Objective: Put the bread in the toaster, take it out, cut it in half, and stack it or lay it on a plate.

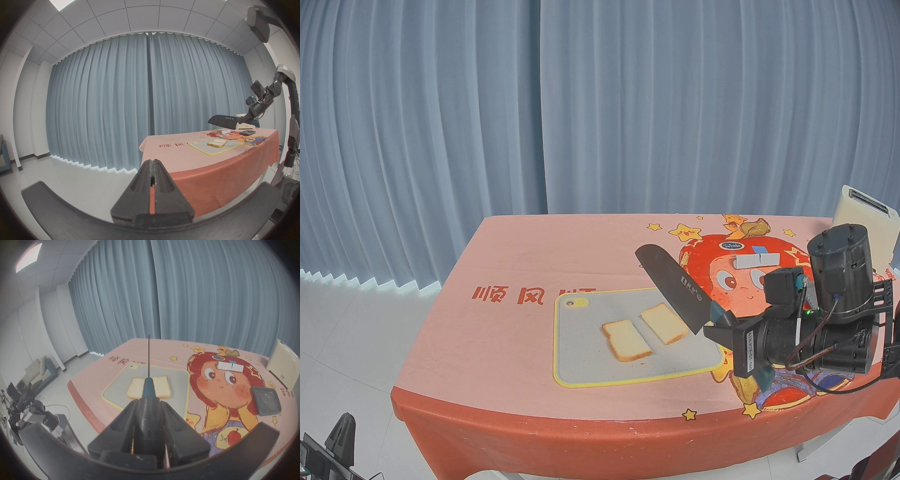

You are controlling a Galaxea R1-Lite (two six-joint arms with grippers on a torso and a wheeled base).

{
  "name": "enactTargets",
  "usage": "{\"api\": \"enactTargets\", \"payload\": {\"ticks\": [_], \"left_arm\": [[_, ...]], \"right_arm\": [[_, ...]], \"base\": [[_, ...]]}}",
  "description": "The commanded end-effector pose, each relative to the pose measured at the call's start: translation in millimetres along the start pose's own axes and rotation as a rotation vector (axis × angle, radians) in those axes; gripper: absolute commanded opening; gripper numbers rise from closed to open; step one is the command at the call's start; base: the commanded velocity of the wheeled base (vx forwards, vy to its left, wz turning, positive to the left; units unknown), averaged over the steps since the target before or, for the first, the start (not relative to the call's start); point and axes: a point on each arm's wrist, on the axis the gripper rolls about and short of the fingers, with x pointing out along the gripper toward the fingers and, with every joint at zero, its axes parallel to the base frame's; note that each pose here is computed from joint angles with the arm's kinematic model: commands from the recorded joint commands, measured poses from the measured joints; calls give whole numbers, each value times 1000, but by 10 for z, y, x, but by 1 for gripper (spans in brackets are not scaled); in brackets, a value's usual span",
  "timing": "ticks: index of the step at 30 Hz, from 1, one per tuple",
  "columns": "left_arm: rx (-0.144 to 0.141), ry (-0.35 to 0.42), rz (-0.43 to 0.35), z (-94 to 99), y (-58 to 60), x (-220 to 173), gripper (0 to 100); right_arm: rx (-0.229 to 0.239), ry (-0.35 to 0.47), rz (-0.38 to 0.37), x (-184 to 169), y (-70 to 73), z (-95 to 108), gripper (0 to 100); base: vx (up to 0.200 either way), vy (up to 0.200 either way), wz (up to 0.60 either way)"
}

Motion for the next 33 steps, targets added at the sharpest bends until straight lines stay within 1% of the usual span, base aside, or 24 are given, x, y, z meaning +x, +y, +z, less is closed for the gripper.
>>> {"api": "enactTargets", "payload": {"ticks": [1, 3, 4, 6, 16, 22, 25, 29, 33], "left_arm": [[-10, 5, 10, -51, 0, 3, 0], [-21, 5, 10, -51, 0, 3, 0], [-32, 5, 10, -51, 0, 3, 0], [-37, 10, 12, -56, 0, 3, 0], [-38, 10, 16, -56, 1, 3, 0], [-38, 10, 16, -56, 1, 3, 0], [-38, 10, 16, -56, 1, 3, 0], [-38, 10, 16, -56, 1, 3, 0], [-38, 10, 16, -56, 1, 3, 0]], "right_arm": [[1, -22, 9, 6, 0, -14, 0], [4, -39, 13, 15, 1, -20, 0], [7, -51, 15, 22, 2, -19, 0], [11, -66, 15, 21, 3, -24, 0], [8, -117, 51, -168, 42, -3, 0], [3, -103, 47, -169, 36, -38, 0], [1, -105, 52, -170, 45, -46, 0], [-12, -88, 60, -174, 64, -107, 0], [-13, -82, 61, -165, 70, -121, 0]], "base": [[0, 0, 0], [0, 0, 0], [0, 0, 0], [0, 0, 0], [0, 0, 0], [0, 0, 0], [0, 0, 0], [0, 0, 0], [0, 0, 0]]}}
